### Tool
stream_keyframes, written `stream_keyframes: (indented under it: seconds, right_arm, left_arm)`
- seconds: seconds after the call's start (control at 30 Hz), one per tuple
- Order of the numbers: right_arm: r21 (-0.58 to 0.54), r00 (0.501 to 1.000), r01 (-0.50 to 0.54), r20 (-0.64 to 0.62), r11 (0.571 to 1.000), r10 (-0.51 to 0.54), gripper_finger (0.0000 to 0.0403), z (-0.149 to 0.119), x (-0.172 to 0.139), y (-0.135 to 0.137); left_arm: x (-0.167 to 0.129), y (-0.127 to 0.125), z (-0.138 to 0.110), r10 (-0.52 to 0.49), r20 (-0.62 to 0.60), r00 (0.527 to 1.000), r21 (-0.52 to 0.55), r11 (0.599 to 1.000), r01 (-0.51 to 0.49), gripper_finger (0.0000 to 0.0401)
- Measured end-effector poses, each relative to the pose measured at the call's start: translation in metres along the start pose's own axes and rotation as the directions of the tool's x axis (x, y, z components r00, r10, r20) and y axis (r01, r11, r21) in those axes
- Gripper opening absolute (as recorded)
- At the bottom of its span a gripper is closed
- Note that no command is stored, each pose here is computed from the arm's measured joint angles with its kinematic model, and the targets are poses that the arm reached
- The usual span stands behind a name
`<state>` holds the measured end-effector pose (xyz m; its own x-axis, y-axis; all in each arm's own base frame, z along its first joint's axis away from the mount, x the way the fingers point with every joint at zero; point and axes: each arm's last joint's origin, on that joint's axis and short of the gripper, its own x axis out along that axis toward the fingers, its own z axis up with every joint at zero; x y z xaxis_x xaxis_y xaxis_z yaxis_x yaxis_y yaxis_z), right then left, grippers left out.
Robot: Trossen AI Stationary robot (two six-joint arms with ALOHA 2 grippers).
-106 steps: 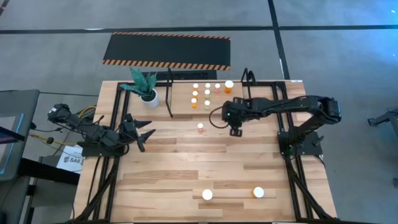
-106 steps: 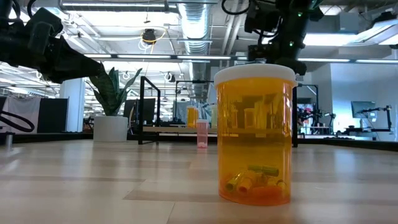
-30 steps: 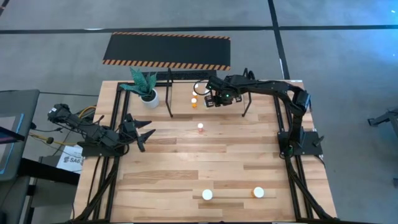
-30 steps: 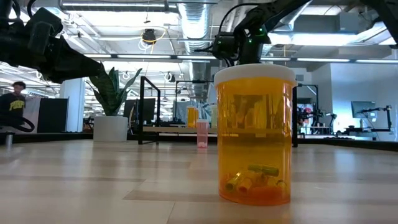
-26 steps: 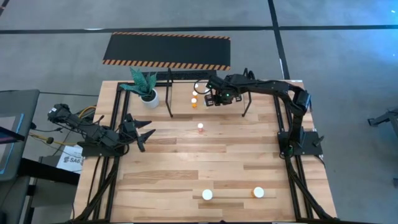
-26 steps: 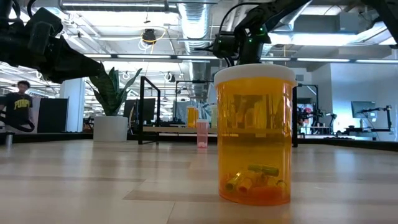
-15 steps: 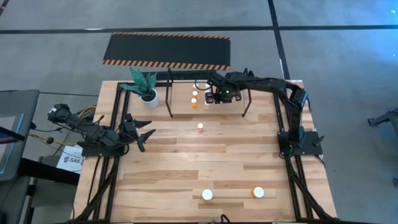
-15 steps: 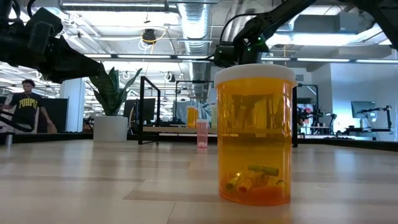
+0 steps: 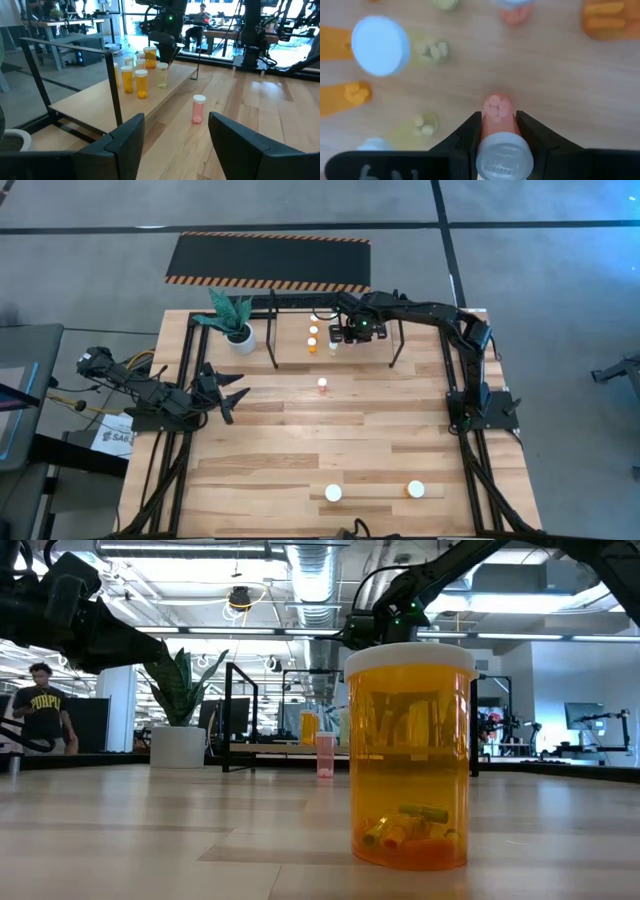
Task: Pick and place medicine bottles onto shelf by color
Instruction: Put the right small pink pill bottle aligned with the other pink pill bottles on the shelf
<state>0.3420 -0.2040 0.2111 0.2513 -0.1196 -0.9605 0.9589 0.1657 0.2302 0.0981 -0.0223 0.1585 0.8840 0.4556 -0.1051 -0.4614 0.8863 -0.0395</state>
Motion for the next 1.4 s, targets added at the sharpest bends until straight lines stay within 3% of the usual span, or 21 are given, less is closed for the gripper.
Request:
stream_keyframes:
  seconds: [0.43,0.93,1.4]
  right_arm:
    - [-0.058,0.998,0.016,0.058,0.998,-0.012,0.0127,0.002,0.000,0.002]
    - [-0.085,0.998,0.053,0.029,0.995,-0.051,0.0194,-0.001,0.019,0.004]
    - [-0.071,0.998,0.046,0.037,0.996,-0.044,0.0224,-0.001,0.015,0.004]
  left_arm:
    - [0.000,0.000,0.000,0.000,0.000,1.000,0.000,1.000,0.000,0.0208]
    - [0.000,0.000,0.000,0.000,0.000,1.000,0.000,1.000,0.000,0.0208]
    - [0.000,0.000,0.000,0.000,0.000,1.000,0.000,1.000,0.000,0.0208]
